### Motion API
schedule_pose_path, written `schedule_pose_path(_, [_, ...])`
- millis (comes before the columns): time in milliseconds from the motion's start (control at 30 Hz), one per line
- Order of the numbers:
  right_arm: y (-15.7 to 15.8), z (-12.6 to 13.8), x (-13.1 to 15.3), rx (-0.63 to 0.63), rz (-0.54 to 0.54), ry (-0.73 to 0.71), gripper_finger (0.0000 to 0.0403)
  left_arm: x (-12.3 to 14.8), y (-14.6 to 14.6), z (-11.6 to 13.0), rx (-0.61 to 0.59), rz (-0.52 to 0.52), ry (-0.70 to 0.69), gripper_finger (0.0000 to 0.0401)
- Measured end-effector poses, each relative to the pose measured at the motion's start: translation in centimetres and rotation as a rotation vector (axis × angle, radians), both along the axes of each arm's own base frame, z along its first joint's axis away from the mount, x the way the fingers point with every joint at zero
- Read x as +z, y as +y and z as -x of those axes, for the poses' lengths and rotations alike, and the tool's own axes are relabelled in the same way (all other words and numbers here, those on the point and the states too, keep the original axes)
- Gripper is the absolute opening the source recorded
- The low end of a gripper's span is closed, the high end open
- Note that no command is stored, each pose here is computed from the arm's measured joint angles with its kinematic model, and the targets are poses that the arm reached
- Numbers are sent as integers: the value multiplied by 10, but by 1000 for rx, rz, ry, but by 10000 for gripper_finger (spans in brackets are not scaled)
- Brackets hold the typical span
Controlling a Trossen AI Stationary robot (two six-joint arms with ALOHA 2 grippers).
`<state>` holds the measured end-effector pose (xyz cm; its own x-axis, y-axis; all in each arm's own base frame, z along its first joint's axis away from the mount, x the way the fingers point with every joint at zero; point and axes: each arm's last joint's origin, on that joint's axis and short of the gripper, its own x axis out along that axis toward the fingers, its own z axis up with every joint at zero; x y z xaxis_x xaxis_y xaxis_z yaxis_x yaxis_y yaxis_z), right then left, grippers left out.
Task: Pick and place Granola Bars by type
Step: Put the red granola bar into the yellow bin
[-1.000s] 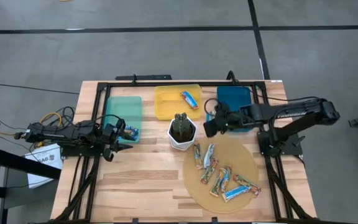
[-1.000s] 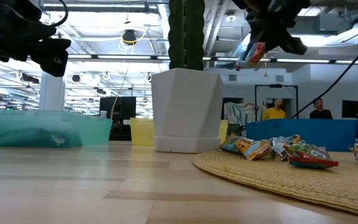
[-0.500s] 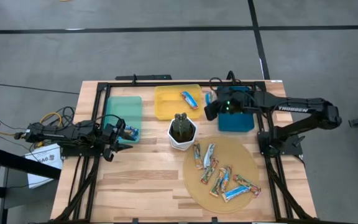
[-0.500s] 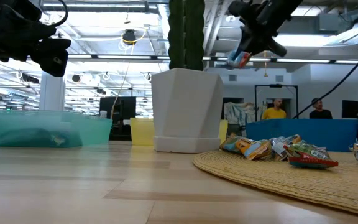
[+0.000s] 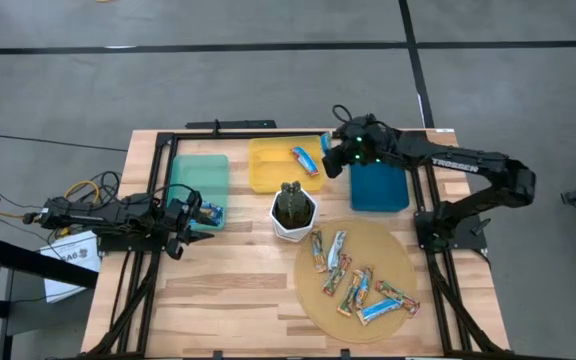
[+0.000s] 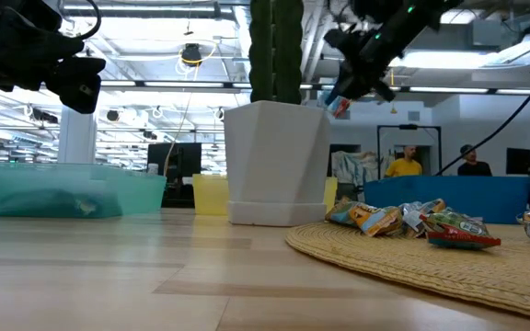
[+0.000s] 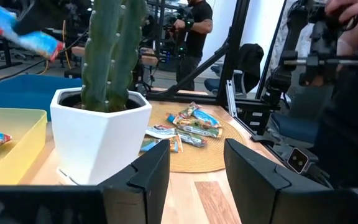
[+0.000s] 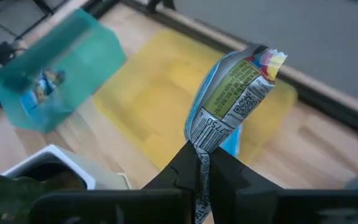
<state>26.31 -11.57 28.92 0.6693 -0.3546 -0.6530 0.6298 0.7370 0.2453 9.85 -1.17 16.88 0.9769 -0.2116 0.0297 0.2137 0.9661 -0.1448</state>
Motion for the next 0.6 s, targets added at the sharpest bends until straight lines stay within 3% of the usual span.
schedule_pose_path(200, [-18,-25,-25,63,-40,22,11,0,0,0,0,0,-1,144])
schedule_pose_path(600, [-55,-56,-73,33,-72,134,13,0,0,0,11,0,1,144])
